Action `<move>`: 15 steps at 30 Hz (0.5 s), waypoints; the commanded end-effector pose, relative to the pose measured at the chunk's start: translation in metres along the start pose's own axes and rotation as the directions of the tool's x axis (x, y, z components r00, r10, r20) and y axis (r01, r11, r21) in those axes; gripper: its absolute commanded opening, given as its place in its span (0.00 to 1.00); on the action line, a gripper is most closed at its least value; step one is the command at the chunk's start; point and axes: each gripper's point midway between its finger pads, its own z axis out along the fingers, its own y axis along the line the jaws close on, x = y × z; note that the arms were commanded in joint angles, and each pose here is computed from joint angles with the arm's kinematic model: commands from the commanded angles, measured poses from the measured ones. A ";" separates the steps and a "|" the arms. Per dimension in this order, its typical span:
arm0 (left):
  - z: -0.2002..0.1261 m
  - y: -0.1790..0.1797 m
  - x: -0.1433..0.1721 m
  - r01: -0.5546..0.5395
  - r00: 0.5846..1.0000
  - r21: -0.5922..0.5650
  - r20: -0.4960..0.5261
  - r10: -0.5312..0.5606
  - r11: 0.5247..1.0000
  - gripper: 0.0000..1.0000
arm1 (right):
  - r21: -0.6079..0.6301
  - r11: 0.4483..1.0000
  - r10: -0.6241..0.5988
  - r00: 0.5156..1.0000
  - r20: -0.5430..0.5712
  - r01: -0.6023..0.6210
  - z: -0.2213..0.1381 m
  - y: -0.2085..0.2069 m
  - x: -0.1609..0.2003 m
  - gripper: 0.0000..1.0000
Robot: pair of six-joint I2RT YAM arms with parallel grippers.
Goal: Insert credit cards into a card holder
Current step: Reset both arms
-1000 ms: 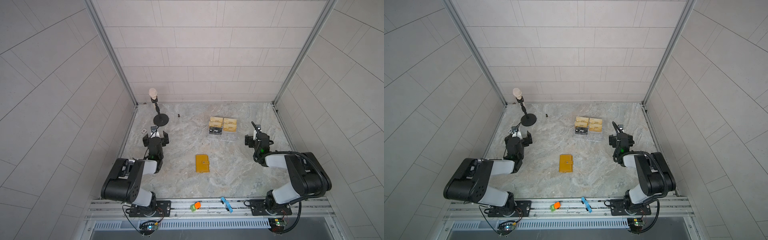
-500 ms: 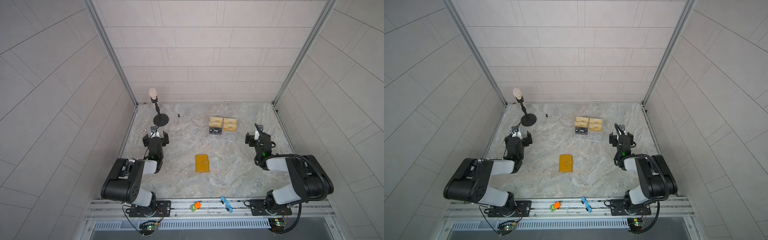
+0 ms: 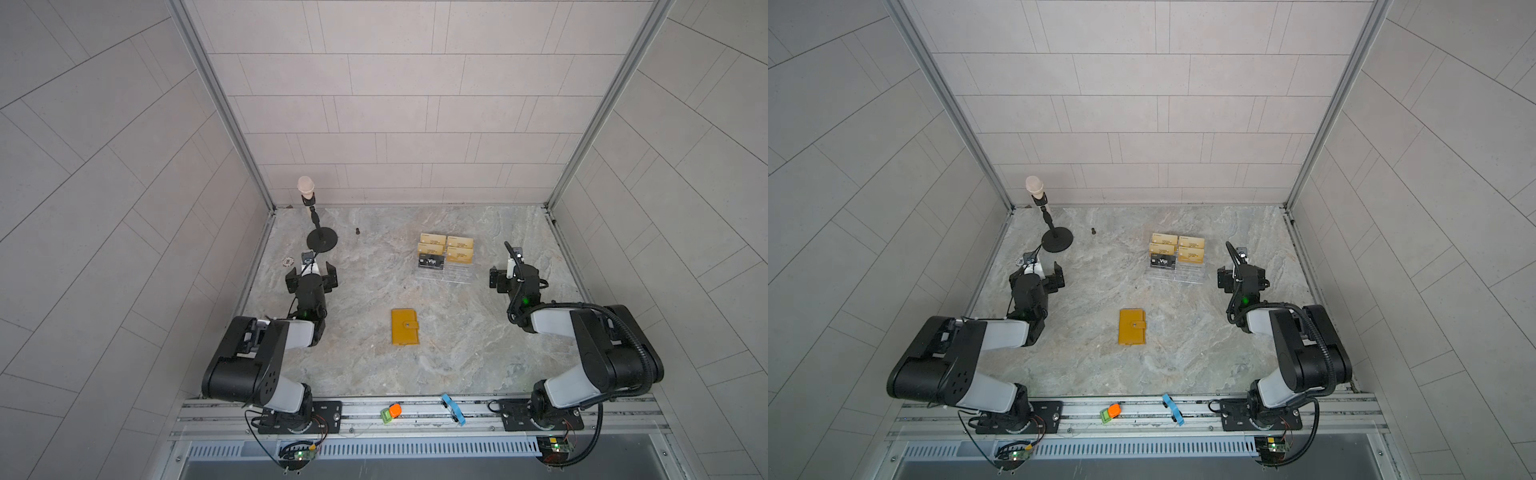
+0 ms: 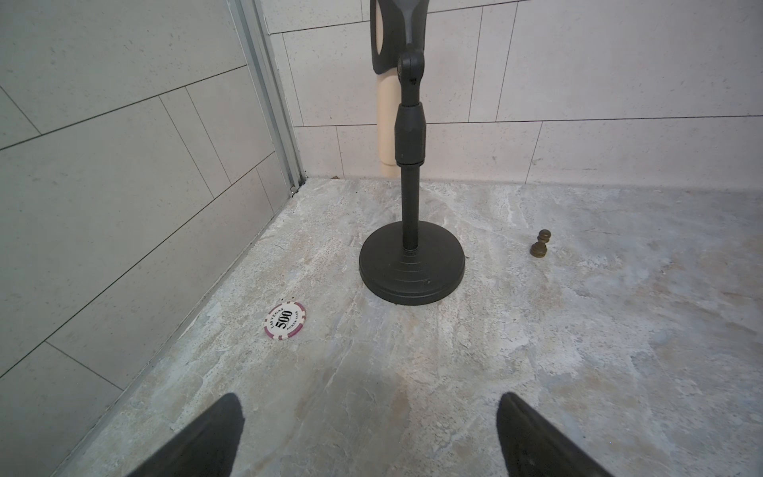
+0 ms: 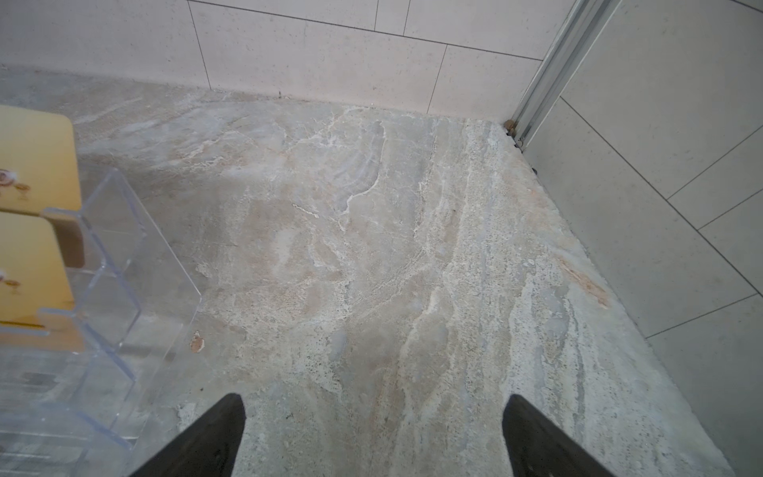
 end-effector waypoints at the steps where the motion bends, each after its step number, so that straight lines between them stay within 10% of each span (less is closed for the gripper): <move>1: 0.000 -0.001 -0.007 0.011 1.000 0.006 0.018 -0.011 1.000 1.00 | 0.006 1.000 -0.005 1.000 -0.016 0.005 0.000 -0.001 0.004 1.00; 15: 0.000 -0.002 -0.006 0.010 1.000 0.014 0.014 -0.010 1.000 1.00 | 0.004 1.000 -0.003 1.000 -0.016 0.004 0.000 -0.001 0.004 1.00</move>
